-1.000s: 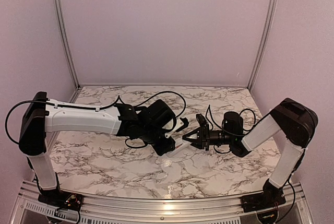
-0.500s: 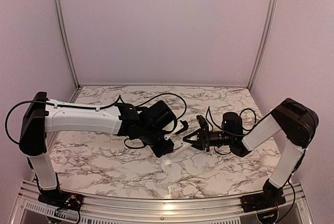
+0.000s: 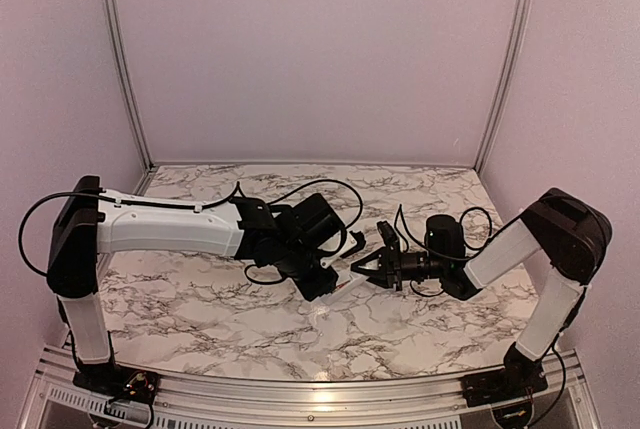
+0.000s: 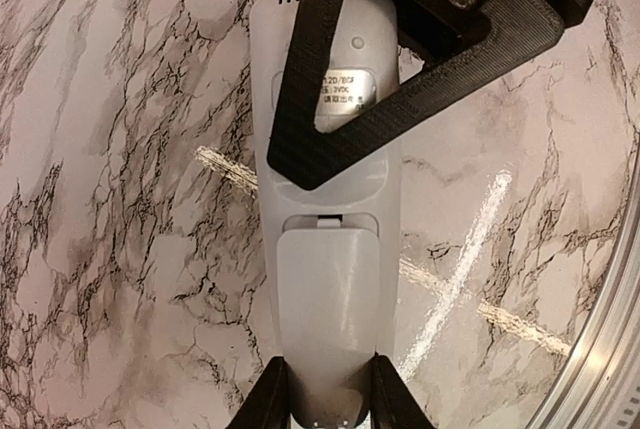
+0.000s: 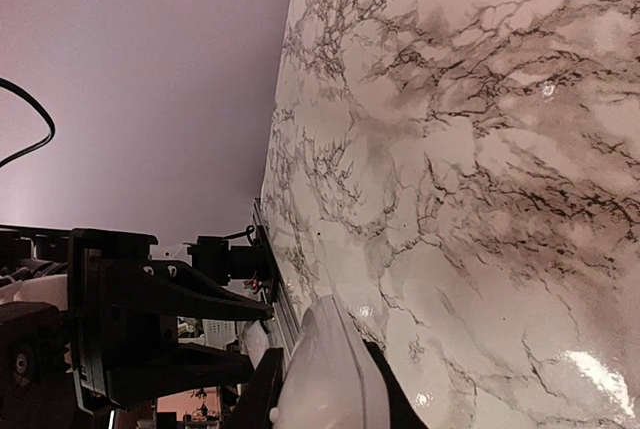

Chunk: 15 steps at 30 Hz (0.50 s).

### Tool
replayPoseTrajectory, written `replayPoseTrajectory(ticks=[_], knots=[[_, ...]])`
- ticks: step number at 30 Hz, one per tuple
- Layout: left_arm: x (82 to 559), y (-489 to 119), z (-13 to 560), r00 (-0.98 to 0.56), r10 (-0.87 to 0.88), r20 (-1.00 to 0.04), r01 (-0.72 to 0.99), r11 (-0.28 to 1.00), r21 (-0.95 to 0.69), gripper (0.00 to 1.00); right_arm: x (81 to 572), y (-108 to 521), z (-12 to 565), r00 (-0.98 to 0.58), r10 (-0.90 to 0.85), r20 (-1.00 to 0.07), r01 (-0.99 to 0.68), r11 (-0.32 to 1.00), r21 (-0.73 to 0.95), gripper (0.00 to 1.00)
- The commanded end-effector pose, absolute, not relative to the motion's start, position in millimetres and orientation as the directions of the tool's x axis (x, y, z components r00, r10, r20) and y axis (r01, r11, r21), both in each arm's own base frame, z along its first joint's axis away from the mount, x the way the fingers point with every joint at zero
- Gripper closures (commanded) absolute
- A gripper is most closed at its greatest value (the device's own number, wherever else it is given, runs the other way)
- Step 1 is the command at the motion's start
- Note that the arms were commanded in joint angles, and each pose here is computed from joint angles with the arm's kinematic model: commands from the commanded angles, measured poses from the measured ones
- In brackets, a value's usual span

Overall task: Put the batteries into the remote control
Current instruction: Load the battery cover onto the remote control without the battery cover.

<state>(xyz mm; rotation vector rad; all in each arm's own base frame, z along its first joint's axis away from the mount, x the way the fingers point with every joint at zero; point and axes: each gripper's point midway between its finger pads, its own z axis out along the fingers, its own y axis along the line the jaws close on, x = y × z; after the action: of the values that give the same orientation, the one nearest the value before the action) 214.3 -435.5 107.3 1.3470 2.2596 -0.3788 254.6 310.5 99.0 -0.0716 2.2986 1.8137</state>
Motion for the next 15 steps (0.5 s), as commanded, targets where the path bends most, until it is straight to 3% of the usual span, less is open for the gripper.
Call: replayPoseTrajectory(ticks=[1,15], knots=[[217.6,-435.4,96.7,-0.413,0.763,-0.497,0.870,0.492,0.033,0.75,262.0,316.7,121.4,-0.961,0.101,-0.258,-0.233,0.209,0.950,1.00],[215.5,-438.7,88.2,-0.434,0.775,-0.460,0.870,0.493,0.010,0.76,260.8,316.8,123.2,-0.957,0.109,-0.268,-0.241,0.212,0.947,1.00]])
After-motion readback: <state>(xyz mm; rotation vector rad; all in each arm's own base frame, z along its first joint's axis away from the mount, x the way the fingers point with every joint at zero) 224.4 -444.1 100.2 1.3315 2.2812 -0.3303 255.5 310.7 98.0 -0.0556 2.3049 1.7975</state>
